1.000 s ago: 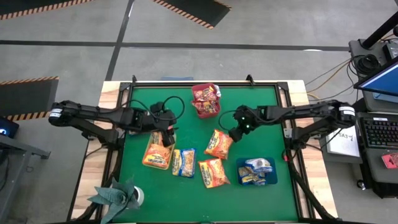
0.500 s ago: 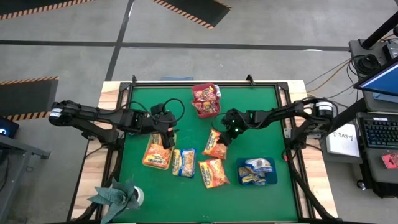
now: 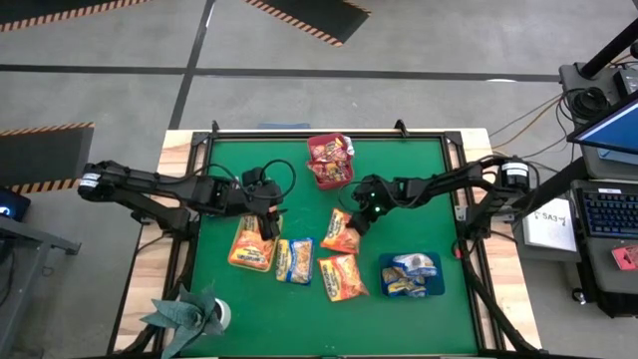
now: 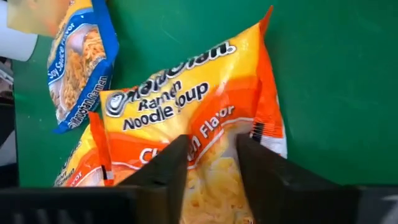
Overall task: Sort Maruchan noodles
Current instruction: Put the orange noodle pack into the yellow bin
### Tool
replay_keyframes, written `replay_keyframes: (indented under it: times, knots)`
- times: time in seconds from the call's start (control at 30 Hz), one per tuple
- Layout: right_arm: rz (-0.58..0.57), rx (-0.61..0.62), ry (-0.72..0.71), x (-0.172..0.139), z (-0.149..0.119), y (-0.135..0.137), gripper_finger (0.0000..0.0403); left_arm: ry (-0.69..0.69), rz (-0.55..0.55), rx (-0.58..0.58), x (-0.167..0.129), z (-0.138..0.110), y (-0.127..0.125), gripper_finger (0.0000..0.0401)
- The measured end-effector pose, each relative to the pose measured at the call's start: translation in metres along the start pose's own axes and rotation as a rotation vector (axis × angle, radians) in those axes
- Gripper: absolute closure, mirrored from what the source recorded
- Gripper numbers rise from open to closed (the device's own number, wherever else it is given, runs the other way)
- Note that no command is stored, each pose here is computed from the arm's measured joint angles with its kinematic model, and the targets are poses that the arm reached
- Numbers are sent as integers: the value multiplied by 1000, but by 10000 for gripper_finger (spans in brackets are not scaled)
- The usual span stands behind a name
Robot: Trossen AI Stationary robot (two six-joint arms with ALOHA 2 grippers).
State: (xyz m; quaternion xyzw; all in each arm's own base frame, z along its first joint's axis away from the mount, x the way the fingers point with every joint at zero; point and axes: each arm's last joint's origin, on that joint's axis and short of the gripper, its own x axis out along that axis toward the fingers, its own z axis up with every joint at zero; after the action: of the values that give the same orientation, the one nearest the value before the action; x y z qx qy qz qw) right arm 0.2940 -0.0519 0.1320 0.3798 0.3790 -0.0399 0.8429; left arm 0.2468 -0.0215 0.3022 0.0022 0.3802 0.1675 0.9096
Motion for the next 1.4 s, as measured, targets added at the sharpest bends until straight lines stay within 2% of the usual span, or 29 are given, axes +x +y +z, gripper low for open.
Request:
replay_keyframes:
  times: [0.27, 0.4, 0.5, 0.67, 0.83, 0.97, 1.07, 1.27, 1.4]
  knots:
    - [26, -96, -57, -12, 6, 10, 386, -3, -8, -4, -2, 0, -2, 233]
    - [38, -130, -82, -19, 8, 14, 394, -4, -9, -8, -2, 0, -2, 233]
    - [6, -149, -123, -22, 10, 17, 394, -4, -9, -8, -2, 0, -2, 233]
    - [-18, -77, -133, -28, 10, 18, 390, -17, -12, -14, -1, 1, -3, 233]
    - [-10, 23, -133, -44, 11, 21, 343, -40, -41, 3, 13, 6, -11, 233]
    - [-29, 84, -119, -59, 8, 23, 277, -75, -99, 64, 39, 13, -26, 240]
    - [-55, 105, -100, -69, 4, 25, 225, -99, -104, 126, 61, 16, -37, 255]
    - [-102, 131, -43, -79, -4, 24, 152, -109, -94, 177, 109, 13, -52, 330]
    - [-110, 148, -6, -75, -9, 21, 120, -84, -161, 199, 135, 5, -64, 391]
